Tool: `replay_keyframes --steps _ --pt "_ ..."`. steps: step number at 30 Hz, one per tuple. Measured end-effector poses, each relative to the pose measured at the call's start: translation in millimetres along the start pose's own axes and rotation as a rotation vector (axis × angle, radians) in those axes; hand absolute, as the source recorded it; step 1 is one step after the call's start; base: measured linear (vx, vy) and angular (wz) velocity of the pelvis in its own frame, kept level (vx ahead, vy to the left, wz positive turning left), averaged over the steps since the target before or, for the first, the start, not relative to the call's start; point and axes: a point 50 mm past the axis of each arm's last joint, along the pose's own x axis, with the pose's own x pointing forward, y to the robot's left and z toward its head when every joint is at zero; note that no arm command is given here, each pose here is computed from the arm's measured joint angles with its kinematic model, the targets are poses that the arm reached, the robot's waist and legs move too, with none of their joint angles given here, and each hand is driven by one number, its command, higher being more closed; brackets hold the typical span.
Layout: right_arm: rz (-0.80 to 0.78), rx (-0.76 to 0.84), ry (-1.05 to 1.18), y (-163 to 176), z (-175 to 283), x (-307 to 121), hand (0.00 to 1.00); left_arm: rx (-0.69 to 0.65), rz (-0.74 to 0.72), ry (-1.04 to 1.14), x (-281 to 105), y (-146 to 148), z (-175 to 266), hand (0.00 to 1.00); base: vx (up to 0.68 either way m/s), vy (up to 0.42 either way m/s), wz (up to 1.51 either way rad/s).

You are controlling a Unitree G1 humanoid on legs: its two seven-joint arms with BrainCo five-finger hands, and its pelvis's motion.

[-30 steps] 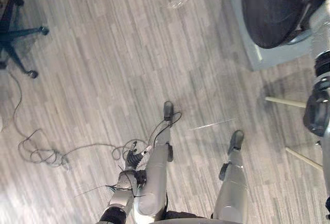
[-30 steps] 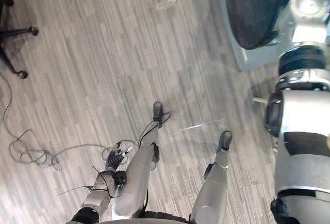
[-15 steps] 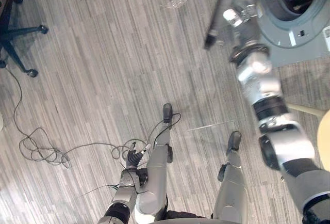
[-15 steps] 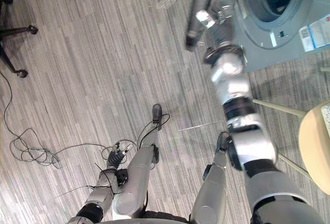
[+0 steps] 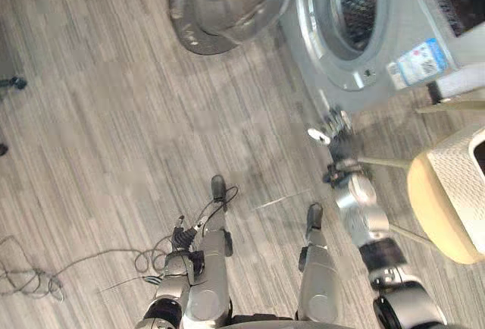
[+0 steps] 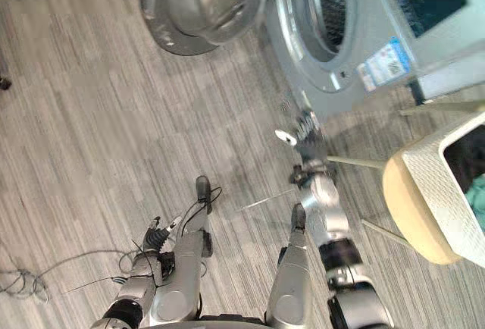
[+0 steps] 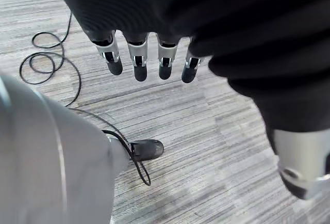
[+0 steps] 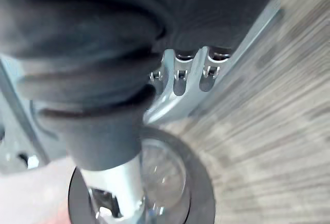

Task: Pick up the laundry basket with both hands and put the clothes into the washing machine.

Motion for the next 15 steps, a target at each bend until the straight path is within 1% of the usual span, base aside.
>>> replay_keyframes --steps 3,4,5,7,10,13,14,15 --pt "-0.079 -0.041 0.140 -23.3 -38.1 -31.9 0.00 0.056 -0.009 0.025 6.4 8.6 0.5 0.00 0.00 -0.081 -0.50" --pt "-0.120 -0.037 0.235 -34.9 -60.6 -52.3 0.00 0.064 -0.016 -0.001 11.0 10.1 11.3 0.00 0.02 -0.099 -0.29" --pt "-0.136 -0.035 0.274 -38.7 -69.4 -59.4 0.00 0.067 -0.014 -0.018 13.3 10.6 17.4 0.00 0.03 -0.121 -0.37" --pt "-0.191 -0.020 0.428 -52.8 -100.6 -88.8 0.00 0.069 -0.010 -0.092 21.3 11.1 44.6 0.00 0.03 -0.091 -0.47" --pt "-0.227 -0.026 0.584 -59.9 -129.6 -117.5 0.00 0.048 0.003 -0.158 23.5 15.3 62.8 0.00 0.05 -0.069 -0.45" --pt "-0.289 -0.039 0.716 -73.0 -150.0 -141.8 0.00 0.034 -0.005 -0.162 22.5 12.2 61.9 0.00 0.07 -0.050 -0.31" --pt "-0.353 -0.032 0.803 -85.0 -162.1 -160.8 0.00 0.031 -0.018 -0.155 21.5 7.7 59.3 0.00 0.08 -0.041 -0.04" --pt "-0.389 -0.027 0.842 -90.7 -166.7 -170.4 0.00 0.032 -0.023 -0.144 20.7 6.0 55.7 0.00 0.07 -0.035 0.02"
